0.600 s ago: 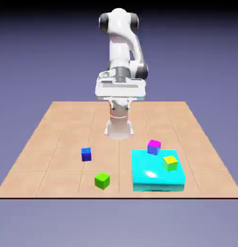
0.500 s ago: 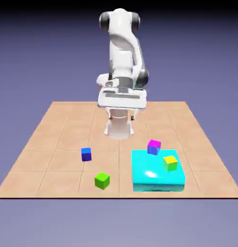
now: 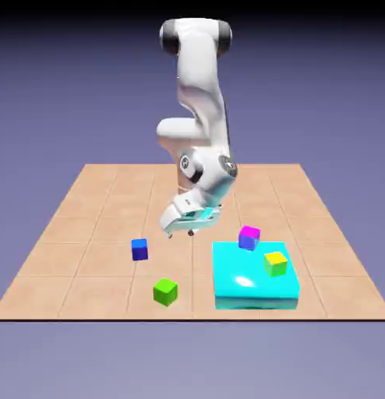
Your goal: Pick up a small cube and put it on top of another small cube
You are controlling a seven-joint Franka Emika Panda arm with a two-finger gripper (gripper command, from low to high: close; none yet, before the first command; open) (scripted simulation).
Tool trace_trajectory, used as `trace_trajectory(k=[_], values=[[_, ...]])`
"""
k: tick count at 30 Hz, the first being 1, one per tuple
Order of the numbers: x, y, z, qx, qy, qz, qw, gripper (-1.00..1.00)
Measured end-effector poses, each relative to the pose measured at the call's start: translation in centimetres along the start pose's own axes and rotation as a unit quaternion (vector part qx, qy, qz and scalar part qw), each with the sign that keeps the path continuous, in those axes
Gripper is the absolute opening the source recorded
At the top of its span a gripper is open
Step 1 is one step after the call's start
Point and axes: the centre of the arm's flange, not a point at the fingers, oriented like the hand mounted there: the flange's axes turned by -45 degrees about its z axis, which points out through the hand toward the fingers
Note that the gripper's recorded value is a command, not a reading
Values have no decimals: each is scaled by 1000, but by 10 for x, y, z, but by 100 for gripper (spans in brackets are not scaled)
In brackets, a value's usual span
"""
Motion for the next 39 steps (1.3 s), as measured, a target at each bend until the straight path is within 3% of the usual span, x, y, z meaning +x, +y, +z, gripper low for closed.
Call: trace_trajectory(k=[6,12,19,25,26,33,39], values=[[-11,-28,54,-69,-136,-129,980,0],[-19,-45,92,-162,-223,-243,930,0],[-11,-60,115,-291,-253,-338,858,0],[-10,-35,158,-295,-253,-339,857,0],[-11,-32,165,-295,-254,-340,856,-100],[-5,-58,109,-304,-249,-333,857,-100],[-4,-18,93,-337,-289,-257,858,-100]])
